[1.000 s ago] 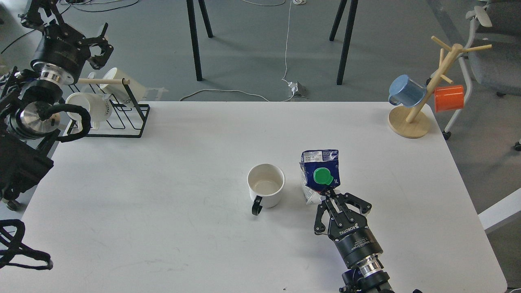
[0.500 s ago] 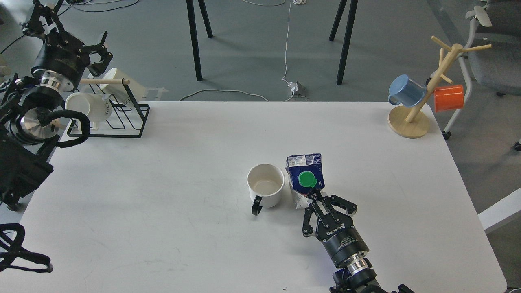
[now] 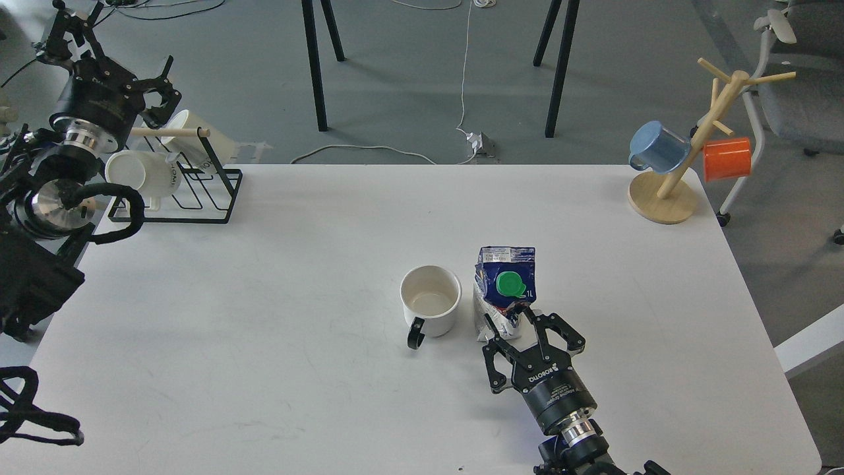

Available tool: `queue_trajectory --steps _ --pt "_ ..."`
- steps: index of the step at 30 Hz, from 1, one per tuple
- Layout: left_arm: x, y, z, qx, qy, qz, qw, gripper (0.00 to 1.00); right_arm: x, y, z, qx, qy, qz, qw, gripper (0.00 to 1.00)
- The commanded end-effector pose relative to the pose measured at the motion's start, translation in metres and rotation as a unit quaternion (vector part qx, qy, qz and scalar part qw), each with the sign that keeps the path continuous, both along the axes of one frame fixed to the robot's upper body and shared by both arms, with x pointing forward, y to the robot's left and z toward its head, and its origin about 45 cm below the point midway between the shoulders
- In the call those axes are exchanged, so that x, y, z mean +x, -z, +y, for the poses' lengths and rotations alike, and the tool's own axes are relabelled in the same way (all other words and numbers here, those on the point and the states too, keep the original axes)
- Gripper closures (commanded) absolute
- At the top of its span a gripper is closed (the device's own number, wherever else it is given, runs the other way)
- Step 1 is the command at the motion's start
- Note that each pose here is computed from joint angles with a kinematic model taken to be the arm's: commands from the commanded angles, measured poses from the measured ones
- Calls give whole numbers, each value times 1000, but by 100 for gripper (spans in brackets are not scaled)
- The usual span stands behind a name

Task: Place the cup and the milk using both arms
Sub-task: 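Release the carton and retract the right gripper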

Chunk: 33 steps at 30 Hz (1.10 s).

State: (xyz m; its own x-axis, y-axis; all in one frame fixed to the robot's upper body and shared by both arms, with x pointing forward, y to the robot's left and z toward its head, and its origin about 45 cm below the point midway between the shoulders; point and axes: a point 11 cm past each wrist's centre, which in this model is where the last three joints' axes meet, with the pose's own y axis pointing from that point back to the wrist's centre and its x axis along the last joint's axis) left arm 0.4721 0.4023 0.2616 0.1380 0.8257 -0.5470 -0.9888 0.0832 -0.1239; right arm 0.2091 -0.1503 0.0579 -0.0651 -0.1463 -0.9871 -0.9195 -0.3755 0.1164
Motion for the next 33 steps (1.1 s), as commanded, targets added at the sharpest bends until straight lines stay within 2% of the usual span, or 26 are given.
queue_trajectory --steps 1,5,10,13,17,24,29,33 --pt "-2 5 0 -2 -1 4 1000 1 -7 1 0 4 2 7 1000 6" --pt "-3 6 2 -2 -3 4 1000 1 -19 1 2 13 4 14 1000 2" --pt "-4 5 3 -1 -5 3 1000 1 -35 5 -14 -3 2 24 1000 2" --pt "-3 4 4 -3 -6 1 1000 1 -37 -8 -43 -30 -4 5 1000 2" --pt "-3 5 1 -11 -4 2 1000 1 -25 -44 -113 -119 -33 -43 991 2" --pt "-1 7 -13 -42 12 -10 999 1 36 -122 -208 -211 54 -155 964 1" --pt "-14 32 -6 -96 -10 10 995 0 109 -186 -231 -231 100 -253 934 1" --pt "-17 41 -8 -104 -12 17 994 0 161 -224 -243 -243 129 -293 916 1"
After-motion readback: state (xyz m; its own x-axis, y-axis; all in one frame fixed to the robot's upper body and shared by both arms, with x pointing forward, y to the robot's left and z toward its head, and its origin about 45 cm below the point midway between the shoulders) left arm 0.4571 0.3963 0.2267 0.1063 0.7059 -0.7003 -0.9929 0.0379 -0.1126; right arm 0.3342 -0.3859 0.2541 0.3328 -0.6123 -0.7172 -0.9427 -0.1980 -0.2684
